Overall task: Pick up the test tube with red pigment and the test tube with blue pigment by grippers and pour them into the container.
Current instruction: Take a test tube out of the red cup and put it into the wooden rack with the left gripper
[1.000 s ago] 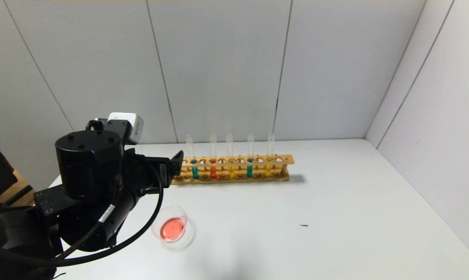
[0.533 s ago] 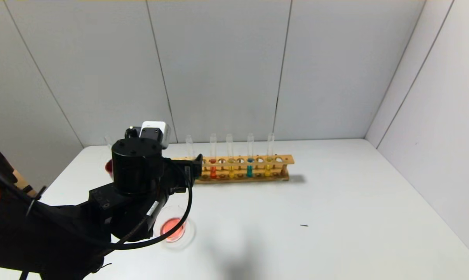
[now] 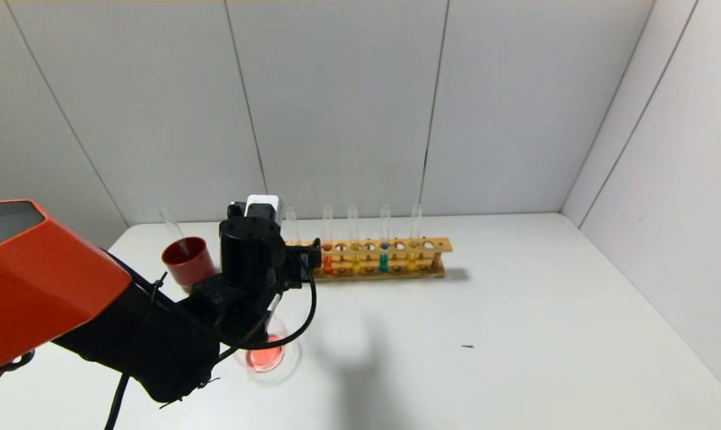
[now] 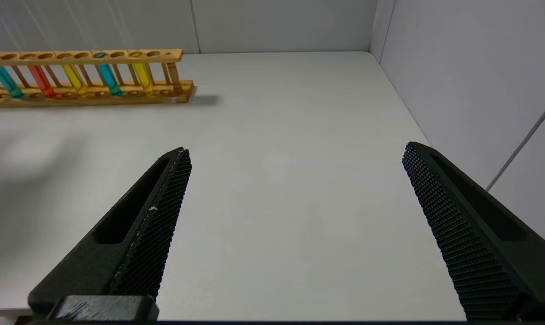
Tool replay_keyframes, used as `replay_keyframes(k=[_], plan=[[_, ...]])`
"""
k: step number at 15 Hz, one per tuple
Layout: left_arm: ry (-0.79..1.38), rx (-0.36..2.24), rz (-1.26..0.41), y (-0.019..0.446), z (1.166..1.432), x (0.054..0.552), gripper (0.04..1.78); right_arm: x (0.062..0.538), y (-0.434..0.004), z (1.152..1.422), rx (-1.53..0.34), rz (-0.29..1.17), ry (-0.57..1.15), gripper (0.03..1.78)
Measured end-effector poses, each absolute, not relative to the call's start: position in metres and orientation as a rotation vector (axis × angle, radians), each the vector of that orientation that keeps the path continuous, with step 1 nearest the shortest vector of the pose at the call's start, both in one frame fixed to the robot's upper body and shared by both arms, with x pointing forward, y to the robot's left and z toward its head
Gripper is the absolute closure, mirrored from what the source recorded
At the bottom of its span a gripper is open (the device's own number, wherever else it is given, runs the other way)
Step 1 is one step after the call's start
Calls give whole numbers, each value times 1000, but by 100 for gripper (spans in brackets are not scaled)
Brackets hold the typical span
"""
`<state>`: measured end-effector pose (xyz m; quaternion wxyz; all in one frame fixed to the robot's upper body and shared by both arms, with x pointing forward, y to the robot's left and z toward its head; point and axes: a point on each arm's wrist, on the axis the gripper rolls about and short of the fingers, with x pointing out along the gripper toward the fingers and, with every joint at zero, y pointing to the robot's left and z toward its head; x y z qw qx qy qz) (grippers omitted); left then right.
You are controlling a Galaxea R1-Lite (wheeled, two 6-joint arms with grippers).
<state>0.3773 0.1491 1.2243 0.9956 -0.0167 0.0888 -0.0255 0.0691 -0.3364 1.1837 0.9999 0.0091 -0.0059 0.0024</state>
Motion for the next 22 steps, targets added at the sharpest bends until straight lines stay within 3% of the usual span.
replay_keyframes(k=[5, 22], plan=[[200, -37, -63, 155, 1213, 397, 7, 69, -336, 1184, 18, 5, -12, 10], [162, -22, -48, 161, 1209, 449, 7, 69, -336, 1184, 18, 5, -12, 10]])
